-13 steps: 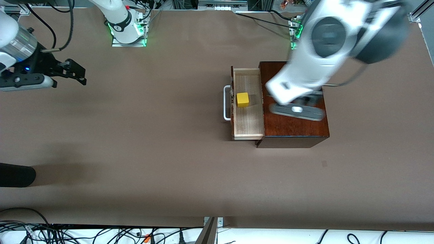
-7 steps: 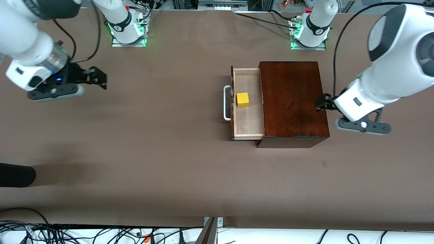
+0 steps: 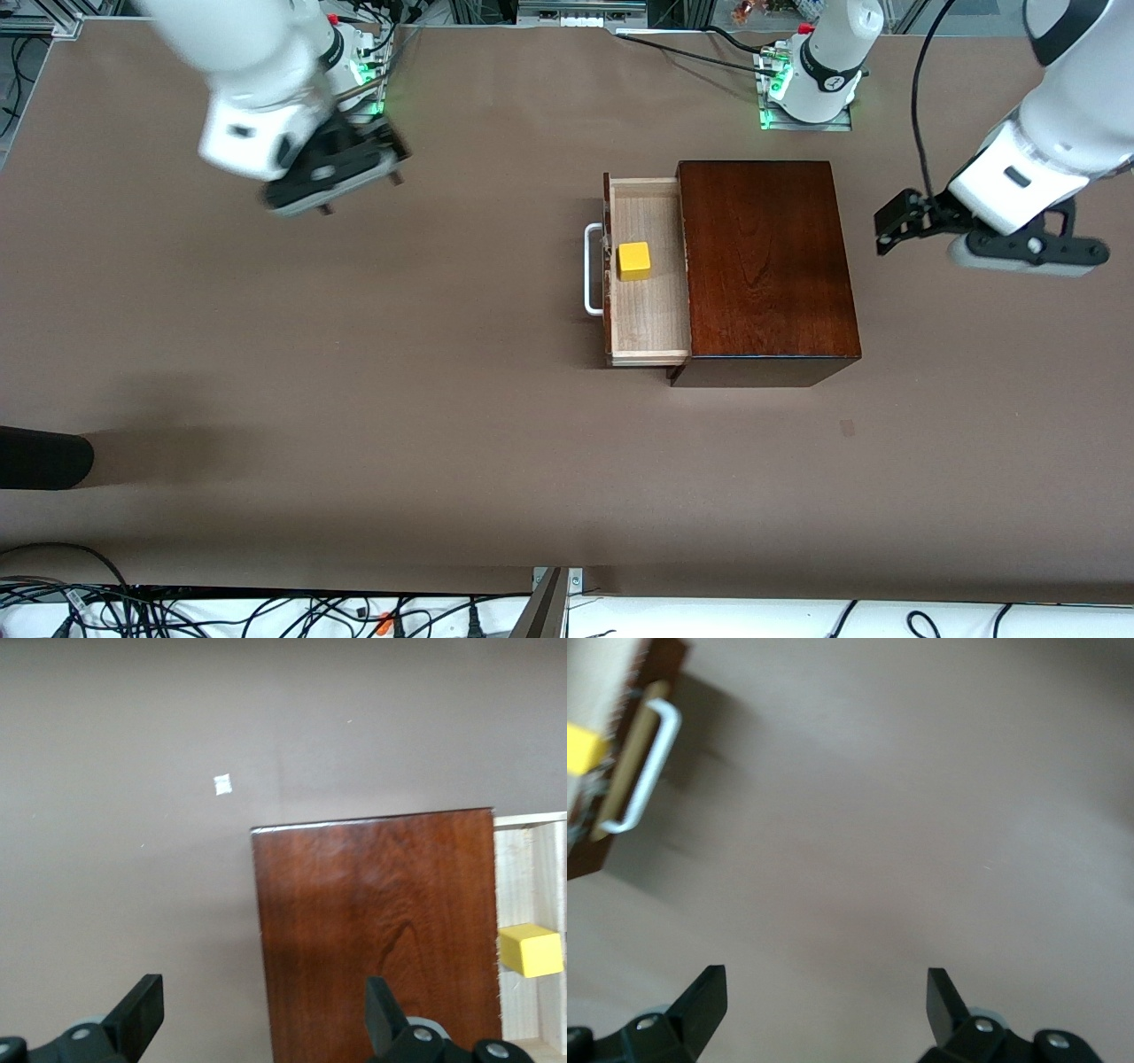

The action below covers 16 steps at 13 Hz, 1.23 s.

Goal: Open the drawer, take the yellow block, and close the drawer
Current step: 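Move the right gripper over the yellow cube in the drawer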

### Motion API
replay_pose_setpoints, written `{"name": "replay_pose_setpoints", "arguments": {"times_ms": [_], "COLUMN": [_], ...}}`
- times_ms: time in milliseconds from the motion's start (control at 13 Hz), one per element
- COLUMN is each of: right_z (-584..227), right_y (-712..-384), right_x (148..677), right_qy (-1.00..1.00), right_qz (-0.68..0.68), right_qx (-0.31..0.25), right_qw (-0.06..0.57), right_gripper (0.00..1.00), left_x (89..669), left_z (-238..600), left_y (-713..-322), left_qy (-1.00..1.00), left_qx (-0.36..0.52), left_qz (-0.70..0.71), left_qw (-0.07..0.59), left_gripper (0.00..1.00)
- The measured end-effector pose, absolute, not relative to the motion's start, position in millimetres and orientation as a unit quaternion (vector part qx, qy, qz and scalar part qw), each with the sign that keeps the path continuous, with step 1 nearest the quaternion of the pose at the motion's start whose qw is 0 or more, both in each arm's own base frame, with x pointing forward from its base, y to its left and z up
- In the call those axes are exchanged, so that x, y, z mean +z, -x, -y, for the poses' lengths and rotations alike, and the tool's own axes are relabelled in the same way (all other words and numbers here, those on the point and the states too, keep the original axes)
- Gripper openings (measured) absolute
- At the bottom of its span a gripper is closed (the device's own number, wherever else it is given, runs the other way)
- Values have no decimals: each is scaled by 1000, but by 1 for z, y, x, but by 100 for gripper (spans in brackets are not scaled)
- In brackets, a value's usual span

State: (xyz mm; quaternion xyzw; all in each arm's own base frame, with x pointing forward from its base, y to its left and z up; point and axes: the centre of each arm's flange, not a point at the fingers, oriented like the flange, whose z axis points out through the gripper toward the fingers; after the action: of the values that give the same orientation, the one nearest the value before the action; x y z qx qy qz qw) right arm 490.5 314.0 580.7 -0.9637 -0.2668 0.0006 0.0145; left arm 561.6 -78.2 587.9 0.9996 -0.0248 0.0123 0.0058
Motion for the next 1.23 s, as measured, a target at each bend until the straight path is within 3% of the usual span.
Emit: {"name": "replay_pose_setpoints", "arguments": {"times_ms": [230, 613, 920, 1227], "right_z": [-409, -526, -570, -584], "right_y": [-460, -473, -476, -476], "right_x": [569, 512, 460, 405], "right_qy": [920, 845, 792, 748], "right_qz": [390, 529, 603, 659], "right_qx": [-23, -58, -95, -77], "right_qw": [30, 52, 34, 13], "right_gripper": [100, 100, 100, 100], "left_x": [581, 579, 579, 578], "left_z": [65, 71, 69, 67], "left_y": [-559, -558, -558, -558], "left_qy": [-1000, -1000, -1000, -1000], "left_qx": [12, 10, 11, 9], "left_qz": [23, 29, 29, 27], "left_qw": [5, 3, 0, 0], "left_gripper": [100, 100, 100, 100]}}
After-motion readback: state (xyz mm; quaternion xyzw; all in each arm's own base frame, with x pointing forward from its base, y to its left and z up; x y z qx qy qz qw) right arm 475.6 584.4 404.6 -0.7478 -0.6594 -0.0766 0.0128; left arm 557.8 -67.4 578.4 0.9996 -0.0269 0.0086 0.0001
